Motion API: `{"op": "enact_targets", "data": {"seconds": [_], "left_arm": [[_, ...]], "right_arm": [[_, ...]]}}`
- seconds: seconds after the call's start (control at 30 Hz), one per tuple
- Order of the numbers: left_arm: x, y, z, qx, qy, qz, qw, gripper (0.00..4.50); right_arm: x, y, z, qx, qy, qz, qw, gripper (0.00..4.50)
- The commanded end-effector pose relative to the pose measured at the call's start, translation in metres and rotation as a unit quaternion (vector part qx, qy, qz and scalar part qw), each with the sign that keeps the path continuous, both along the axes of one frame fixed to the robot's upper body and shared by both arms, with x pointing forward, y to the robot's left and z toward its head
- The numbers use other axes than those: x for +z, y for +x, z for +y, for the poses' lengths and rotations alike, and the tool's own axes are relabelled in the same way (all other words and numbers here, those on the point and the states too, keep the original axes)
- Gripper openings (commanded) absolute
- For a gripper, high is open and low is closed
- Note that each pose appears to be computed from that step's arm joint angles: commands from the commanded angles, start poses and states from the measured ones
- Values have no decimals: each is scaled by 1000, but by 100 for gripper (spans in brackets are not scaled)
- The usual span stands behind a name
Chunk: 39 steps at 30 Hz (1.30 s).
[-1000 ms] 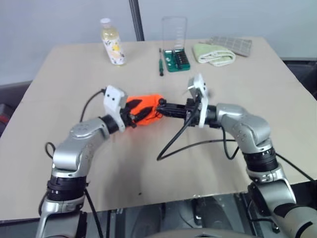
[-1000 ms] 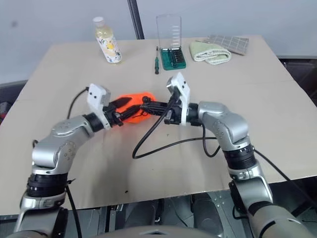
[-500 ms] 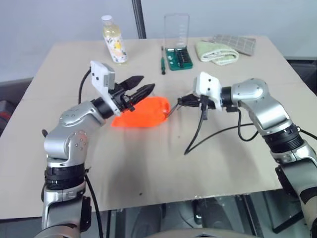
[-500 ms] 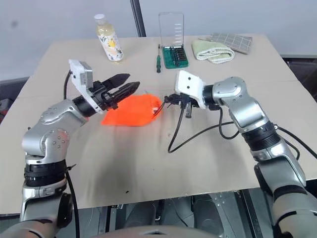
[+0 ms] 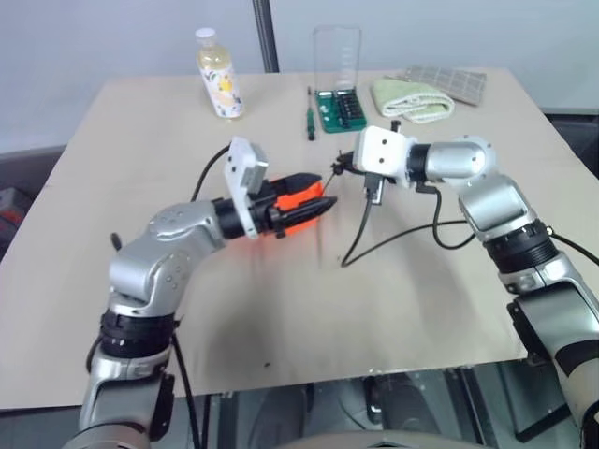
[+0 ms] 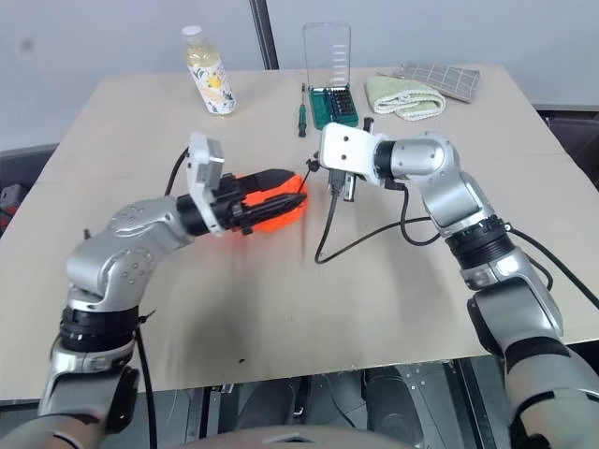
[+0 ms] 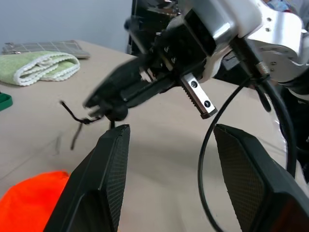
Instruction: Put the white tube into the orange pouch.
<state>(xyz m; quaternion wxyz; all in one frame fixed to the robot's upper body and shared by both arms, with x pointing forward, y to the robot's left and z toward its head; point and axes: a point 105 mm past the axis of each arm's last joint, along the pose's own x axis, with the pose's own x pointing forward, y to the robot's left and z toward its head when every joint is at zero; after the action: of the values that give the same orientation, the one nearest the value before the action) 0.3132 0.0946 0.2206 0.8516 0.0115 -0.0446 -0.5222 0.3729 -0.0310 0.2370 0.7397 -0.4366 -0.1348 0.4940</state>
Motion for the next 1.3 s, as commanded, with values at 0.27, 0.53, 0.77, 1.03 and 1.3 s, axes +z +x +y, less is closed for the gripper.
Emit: {"op": "enact_targets", "data": {"seconds": [0.27,0.53,0.77,1.03,1.3], "left_arm": [[11,19,-3,47,4,-51,998,284],[12,27,-3,69,-4,-64,996,284],[9,29,-3,71,-1,-65,995,284],[9,27,-4,58,-13,-58,997,232],[7,27,-2,58,-8,-51,997,13]], "right_arm": [[21,-8,9,10,26,-41,999,0],[20,-9,10,11,32,-38,999,0],[19,-10,12,15,31,-35,999,0],[19,-12,12,15,32,-34,999,0],[17,-11,10,11,29,-32,999,0]]}}
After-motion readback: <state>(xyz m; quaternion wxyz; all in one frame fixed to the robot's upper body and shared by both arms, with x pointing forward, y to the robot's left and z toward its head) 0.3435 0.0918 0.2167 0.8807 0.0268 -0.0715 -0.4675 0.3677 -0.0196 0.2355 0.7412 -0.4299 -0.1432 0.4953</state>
